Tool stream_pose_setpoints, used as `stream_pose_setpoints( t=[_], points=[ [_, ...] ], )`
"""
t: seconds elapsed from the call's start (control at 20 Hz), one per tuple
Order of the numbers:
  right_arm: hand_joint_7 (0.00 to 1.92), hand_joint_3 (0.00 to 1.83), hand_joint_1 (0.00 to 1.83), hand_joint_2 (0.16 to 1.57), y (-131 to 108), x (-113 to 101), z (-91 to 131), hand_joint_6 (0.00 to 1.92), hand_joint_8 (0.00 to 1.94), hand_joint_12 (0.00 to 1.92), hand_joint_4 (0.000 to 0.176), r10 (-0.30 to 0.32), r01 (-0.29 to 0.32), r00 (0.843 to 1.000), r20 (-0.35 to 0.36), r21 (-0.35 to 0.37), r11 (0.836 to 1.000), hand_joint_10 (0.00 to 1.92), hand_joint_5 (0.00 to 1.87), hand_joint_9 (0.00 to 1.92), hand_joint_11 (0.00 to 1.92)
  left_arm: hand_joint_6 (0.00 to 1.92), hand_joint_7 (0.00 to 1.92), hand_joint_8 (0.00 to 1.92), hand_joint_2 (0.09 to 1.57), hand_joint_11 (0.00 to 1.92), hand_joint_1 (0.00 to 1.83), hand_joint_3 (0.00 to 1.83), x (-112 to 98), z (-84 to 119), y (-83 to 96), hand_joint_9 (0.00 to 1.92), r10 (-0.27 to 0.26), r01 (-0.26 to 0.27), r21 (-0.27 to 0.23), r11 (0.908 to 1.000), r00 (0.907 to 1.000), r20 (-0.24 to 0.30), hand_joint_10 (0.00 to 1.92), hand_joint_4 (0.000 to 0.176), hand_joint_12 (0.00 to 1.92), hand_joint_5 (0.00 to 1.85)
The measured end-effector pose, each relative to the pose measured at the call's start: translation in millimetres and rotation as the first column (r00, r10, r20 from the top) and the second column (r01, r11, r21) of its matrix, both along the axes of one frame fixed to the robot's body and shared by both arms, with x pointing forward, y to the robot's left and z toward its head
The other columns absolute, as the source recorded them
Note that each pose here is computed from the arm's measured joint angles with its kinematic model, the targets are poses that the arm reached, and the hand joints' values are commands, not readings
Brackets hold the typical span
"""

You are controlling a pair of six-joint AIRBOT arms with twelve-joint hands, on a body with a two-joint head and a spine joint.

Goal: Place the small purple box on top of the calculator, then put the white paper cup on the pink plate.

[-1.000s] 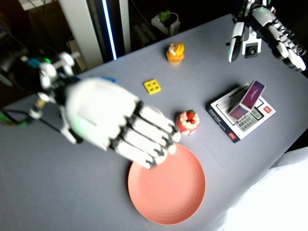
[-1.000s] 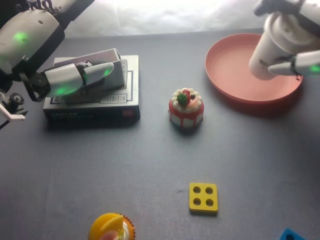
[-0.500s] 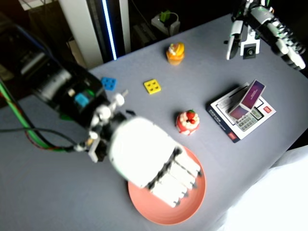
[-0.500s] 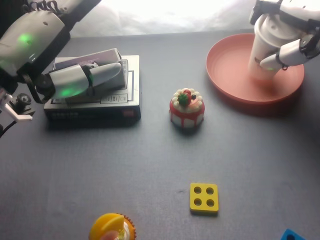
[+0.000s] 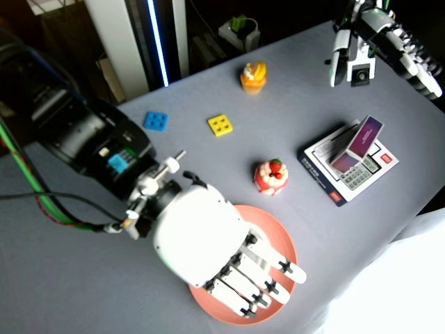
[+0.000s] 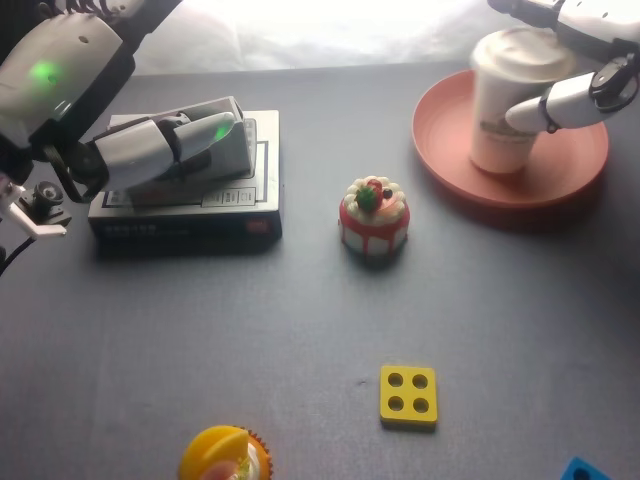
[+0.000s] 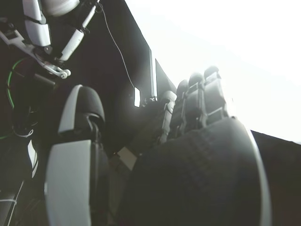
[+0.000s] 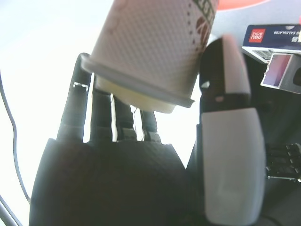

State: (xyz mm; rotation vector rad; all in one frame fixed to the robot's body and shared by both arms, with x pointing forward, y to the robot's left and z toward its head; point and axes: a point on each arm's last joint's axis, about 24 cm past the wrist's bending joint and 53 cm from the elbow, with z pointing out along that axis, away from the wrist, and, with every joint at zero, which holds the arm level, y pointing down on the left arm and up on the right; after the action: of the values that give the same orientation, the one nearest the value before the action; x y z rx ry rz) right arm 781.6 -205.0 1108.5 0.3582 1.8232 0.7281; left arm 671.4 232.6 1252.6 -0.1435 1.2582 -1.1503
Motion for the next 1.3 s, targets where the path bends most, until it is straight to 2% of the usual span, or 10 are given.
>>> stream_pose_setpoints(
  t=[0.1, 0.2, 0.35, 0.5, 0.6, 0.75, 0.85, 0.95, 1.15, 1.3],
  points=[
    [0.00, 0.00, 0.81, 1.01, 0.2, -0.1, -0.2, 0.00, 0.00, 0.23, 0.073, 0.000, 0.000, 1.000, -0.001, 0.000, 1.000, 0.00, 0.00, 0.00, 0.00, 0.00, 0.00, 0.00, 1.22, 0.00, 0.77, 0.01, 0.0, 0.6, -0.1, 0.00, -0.006, 0.006, -0.012, 0.9999, 1.0000, -0.002, 0.00, 0.058, 0.00, 0.00],
    [0.00, 0.00, 0.82, 1.00, 3.2, -1.9, -0.4, 0.00, 0.00, 0.51, 0.029, 0.007, -0.007, 1.000, 0.000, -0.003, 1.000, 0.00, 0.00, 0.01, 0.00, 0.00, 0.00, 0.00, 1.21, 0.00, 0.76, 0.01, 0.7, -0.2, 0.2, 0.00, -0.004, 0.004, -0.017, 0.9998, 1.0000, -0.004, 0.00, 0.059, 0.00, 0.00],
    [0.00, 0.00, 0.81, 0.99, 15.0, -8.8, -2.8, 0.00, 0.00, 0.96, 0.117, 0.036, -0.036, 0.999, -0.004, -0.015, 0.999, 0.00, 0.00, 0.00, 0.00, 0.00, 0.00, 0.00, 1.20, 0.00, 0.78, 0.00, 0.0, -1.1, 0.3, 0.00, -0.007, 0.007, -0.017, 0.9998, 1.0000, -0.005, 0.00, 0.072, 0.00, 0.00],
    [0.00, 0.00, 0.75, 0.99, 18.6, -12.9, 0.3, 0.00, 0.00, 1.23, 0.082, 0.046, -0.046, 0.999, 0.004, -0.010, 0.999, 0.00, 0.00, 0.00, 0.00, 0.00, 0.00, 0.00, 1.19, 0.00, 0.79, 0.00, 0.5, -5.5, 2.2, 0.00, -0.001, 0.000, -0.013, 0.9999, 0.9998, -0.018, 0.00, 0.083, 0.00, 0.00],
    [0.00, 0.00, 0.69, 0.96, 25.5, -19.2, 5.1, 0.00, 0.00, 1.23, 0.116, 0.061, -0.061, 0.998, 0.017, 0.001, 0.998, 0.02, 0.00, 0.04, 0.00, 0.00, 0.00, 0.00, 1.19, 0.00, 0.80, 0.00, 0.0, -5.5, 1.7, 0.00, -0.001, 0.001, -0.016, 0.9999, 0.9998, -0.019, 0.00, 0.073, 0.00, 0.00],
    [0.00, 0.00, 0.53, 0.90, 25.2, -35.2, 28.9, 0.00, 0.00, 0.03, 0.113, 0.086, -0.086, 0.993, 0.080, -0.003, 0.996, 0.00, 0.00, 0.00, 0.00, 0.00, 0.00, 0.00, 1.18, 0.00, 0.81, 0.00, -3.2, -12.0, 0.9, 0.00, -0.006, 0.005, -0.013, 0.9999, 0.9995, -0.033, 0.00, 0.085, 0.00, 0.00],
    [0.00, 0.00, 0.58, 0.86, 15.5, -42.5, 49.6, 0.00, 0.00, 0.33, 0.150, 0.077, -0.078, 0.988, 0.136, 0.003, 0.997, 0.00, 0.00, 0.00, 0.00, 0.00, 0.00, 0.00, 1.18, 0.00, 0.82, 0.00, -3.5, -14.2, 3.6, 0.00, 0.003, -0.004, -0.018, 0.9998, 0.9992, -0.041, 0.00, 0.101, 0.00, 0.00],
    [0.00, 0.01, 0.61, 0.88, 1.8, -54.4, 73.4, 0.00, 0.00, 0.01, 0.175, 0.063, -0.065, 0.974, 0.217, 0.001, 0.998, 0.00, 0.00, 0.00, 0.00, 0.00, 0.00, 0.00, 1.19, 0.00, 0.83, 0.00, -6.4, -12.6, 6.8, 0.00, 0.007, -0.008, -0.023, 0.9997, 0.9992, -0.039, 0.00, 0.097, 0.00, 0.00],
    [0.00, 0.06, 0.62, 1.00, -11.5, -86.5, 102.2, 0.00, 0.00, 0.01, 0.138, 0.071, -0.069, 0.946, 0.317, -0.017, 0.997, 0.00, 0.00, 0.00, 0.03, 0.00, 0.00, 0.00, 1.18, 0.00, 0.79, 0.00, -9.9, -15.4, 10.4, 0.00, 0.013, -0.014, -0.028, 0.9995, 0.9990, -0.043, 0.00, 0.080, 0.00, 0.00],
    [0.00, 0.01, 0.71, 1.10, -16.0, -114.0, 127.2, 0.00, 0.00, 0.62, 0.129, 0.084, -0.081, 0.908, 0.410, -0.026, 0.996, 0.00, 0.00, 0.00, 0.00, 0.00, 0.00, 0.00, 1.18, 0.00, 0.75, 0.00, -14.6, -14.5, 12.8, 0.00, 0.013, -0.014, -0.032, 0.9994, 0.9993, -0.036, 0.00, 0.099, 0.00, 0.00]
  ],
)
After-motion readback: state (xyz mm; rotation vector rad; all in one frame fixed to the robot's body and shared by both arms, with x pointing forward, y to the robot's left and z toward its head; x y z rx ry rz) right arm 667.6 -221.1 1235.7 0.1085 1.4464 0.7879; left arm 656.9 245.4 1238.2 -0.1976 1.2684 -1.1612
